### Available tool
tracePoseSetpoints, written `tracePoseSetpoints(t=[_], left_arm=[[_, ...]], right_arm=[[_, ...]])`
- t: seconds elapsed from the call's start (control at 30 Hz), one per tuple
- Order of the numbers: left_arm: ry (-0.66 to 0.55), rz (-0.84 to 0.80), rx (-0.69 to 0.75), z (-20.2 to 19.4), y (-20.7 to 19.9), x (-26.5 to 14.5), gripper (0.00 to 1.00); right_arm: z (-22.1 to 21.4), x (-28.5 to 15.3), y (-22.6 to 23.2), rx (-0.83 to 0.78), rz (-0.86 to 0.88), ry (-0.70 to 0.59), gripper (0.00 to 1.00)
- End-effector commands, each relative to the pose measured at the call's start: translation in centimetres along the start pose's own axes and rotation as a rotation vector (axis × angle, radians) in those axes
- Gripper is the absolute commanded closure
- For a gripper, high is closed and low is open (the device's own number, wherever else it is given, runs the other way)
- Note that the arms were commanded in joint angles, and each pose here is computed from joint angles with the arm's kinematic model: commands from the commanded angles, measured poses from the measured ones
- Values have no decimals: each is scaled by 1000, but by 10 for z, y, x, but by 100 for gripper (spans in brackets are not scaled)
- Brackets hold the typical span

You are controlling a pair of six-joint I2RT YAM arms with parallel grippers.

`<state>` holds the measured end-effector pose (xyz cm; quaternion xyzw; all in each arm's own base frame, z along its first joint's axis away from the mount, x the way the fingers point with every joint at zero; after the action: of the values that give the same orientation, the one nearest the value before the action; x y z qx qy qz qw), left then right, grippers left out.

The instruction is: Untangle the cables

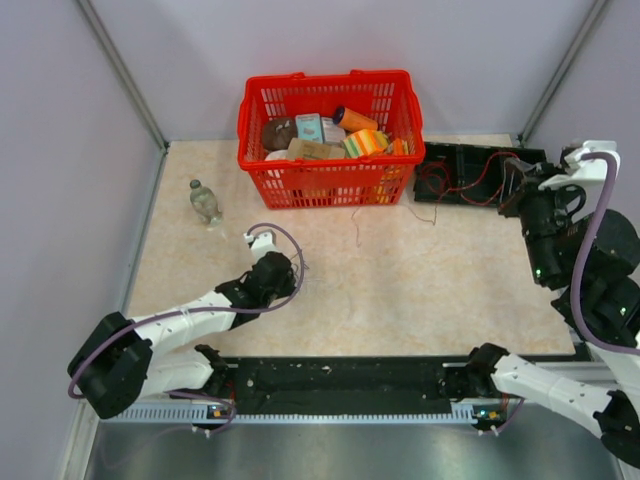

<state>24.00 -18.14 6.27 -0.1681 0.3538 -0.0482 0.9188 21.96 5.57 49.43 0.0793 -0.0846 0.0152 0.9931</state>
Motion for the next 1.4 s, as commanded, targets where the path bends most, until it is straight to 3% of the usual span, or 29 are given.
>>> tracePoseSetpoints(t=[0.0, 0.47, 0.7, 0.87, 1.1, 1.37], left_arm=[[-40, -30, -13, 10, -7, 0, 100], [-33, -33, -8, 9, -8, 0, 100], [-27, -36, 0, 8, -9, 1, 100], [-48, -53, -12, 13, -13, 1, 100], [-50, -62, -11, 13, -15, 1, 100], [-48, -64, -7, 13, -14, 0, 100]], right_arm=[[-31, -6, 0, 60, 0, 67, 100], [-213, 2, 54, -5, 99, 507, 100], [-246, -5, 44, 23, 49, 625, 100], [-286, -21, 21, 59, -88, 780, 100], [-358, -56, 5, 263, -211, 1077, 100], [-391, -85, -2, 382, -240, 1248, 94]])
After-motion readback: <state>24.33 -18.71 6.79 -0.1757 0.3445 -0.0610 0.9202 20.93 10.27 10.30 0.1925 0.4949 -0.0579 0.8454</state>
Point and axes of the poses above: each gripper's point midway between its finger pads, its own x axis out along the fingers, its own y axis along the line the jaws close on, z = x × y, the point moved 1 cm from there along -x, back along the fingers, and after that the axes turned 4 degrees about x, right-handed, at the moved point
